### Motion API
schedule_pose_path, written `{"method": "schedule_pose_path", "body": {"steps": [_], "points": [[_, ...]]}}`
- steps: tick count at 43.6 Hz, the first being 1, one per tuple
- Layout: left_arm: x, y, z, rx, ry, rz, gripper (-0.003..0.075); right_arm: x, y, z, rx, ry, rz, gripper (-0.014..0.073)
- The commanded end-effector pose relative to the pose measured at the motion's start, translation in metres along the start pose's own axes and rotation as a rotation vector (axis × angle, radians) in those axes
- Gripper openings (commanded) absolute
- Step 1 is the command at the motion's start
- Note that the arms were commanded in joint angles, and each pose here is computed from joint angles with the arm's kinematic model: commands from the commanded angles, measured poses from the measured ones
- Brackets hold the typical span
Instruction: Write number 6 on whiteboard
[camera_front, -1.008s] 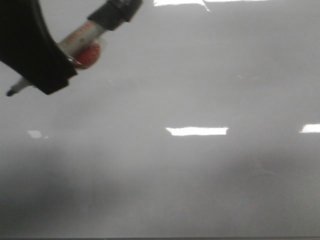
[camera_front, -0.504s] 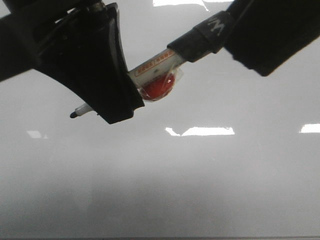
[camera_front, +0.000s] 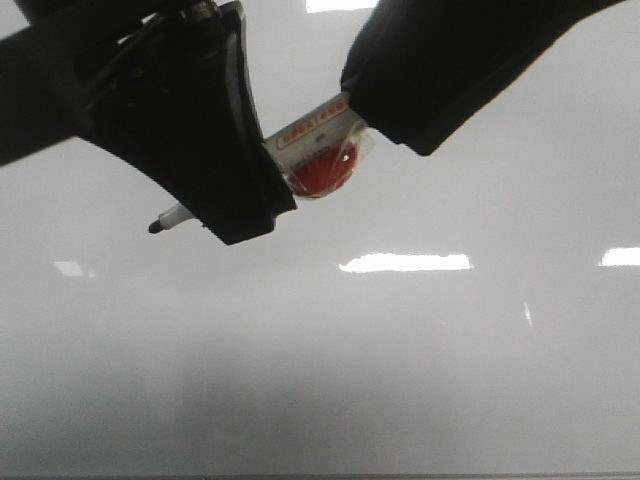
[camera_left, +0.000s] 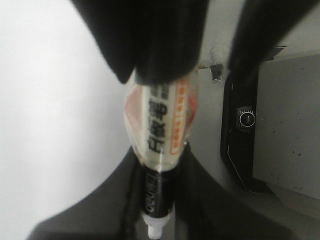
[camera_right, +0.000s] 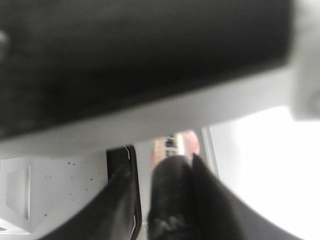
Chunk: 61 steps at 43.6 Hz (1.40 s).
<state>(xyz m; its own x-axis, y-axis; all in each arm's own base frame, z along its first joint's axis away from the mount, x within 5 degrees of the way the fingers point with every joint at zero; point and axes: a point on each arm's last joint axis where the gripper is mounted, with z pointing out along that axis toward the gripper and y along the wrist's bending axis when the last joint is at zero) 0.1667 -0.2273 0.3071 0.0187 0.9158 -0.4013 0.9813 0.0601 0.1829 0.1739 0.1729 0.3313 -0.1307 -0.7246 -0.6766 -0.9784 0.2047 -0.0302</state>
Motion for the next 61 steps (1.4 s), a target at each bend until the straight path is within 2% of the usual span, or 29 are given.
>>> {"method": "schedule_pose_path", "body": {"steps": [1, 4, 6, 13, 18, 25, 34, 38, 42, 45, 50, 55, 61], "points": [[-0.010, 0.002, -0.017, -0.055, -0.092, -0.002, -0.0020, -0.013, 0.002, -0.013, 0.019, -0.078, -0.012, 0.0144], [-0.010, 0.002, -0.017, -0.054, -0.091, -0.005, -0.0002, -0.013, 0.002, -0.013, 0.019, -0.078, -0.012, 0.0087], [-0.010, 0.002, -0.017, -0.050, -0.093, -0.007, 0.0048, -0.013, 0.002, -0.013, 0.019, -0.078, -0.012, 0.0043], [-0.009, 0.003, -0.017, -0.052, -0.094, -0.019, 0.0337, -0.013, 0.002, -0.013, 0.019, -0.078, -0.001, -0.0069], [-0.006, 0.003, -0.023, -0.076, -0.073, -0.061, 0.0449, -0.012, 0.001, -0.016, 0.031, -0.074, 0.023, -0.0066], [0.012, 0.005, -0.045, -0.156, -0.020, -0.193, 0.0459, 0.000, -0.006, -0.035, 0.138, -0.026, 0.126, -0.0066], [0.055, 0.009, -0.075, -0.254, -0.084, -0.431, 0.0459, 0.027, -0.014, -0.084, 0.358, 0.055, 0.475, -0.0066], [0.079, 0.010, -0.088, -0.324, -0.106, -0.558, 0.0459, 0.039, -0.012, -0.104, 0.447, 0.020, 0.606, -0.0066], [0.101, 0.009, -0.097, -0.378, -0.109, -0.642, 0.0459, 0.051, -0.008, -0.116, 0.556, -0.086, 0.692, -0.0066], [0.113, 0.007, -0.103, -0.421, -0.116, -0.686, 0.0459, 0.060, -0.007, -0.116, 0.631, -0.221, 0.760, -0.0066], [0.119, 0.008, -0.110, -0.465, -0.152, -0.720, 0.0459, 0.068, -0.009, -0.103, 0.635, -0.424, 0.841, -0.0066], [0.119, 0.009, -0.111, -0.475, -0.162, -0.724, 0.0459, 0.069, -0.017, -0.097, 0.643, -0.508, 0.870, -0.0066], [0.119, 0.010, -0.110, -0.474, -0.168, -0.725, 0.0459, 0.070, -0.030, -0.094, 0.693, -0.519, 0.839, -0.0066]]}}
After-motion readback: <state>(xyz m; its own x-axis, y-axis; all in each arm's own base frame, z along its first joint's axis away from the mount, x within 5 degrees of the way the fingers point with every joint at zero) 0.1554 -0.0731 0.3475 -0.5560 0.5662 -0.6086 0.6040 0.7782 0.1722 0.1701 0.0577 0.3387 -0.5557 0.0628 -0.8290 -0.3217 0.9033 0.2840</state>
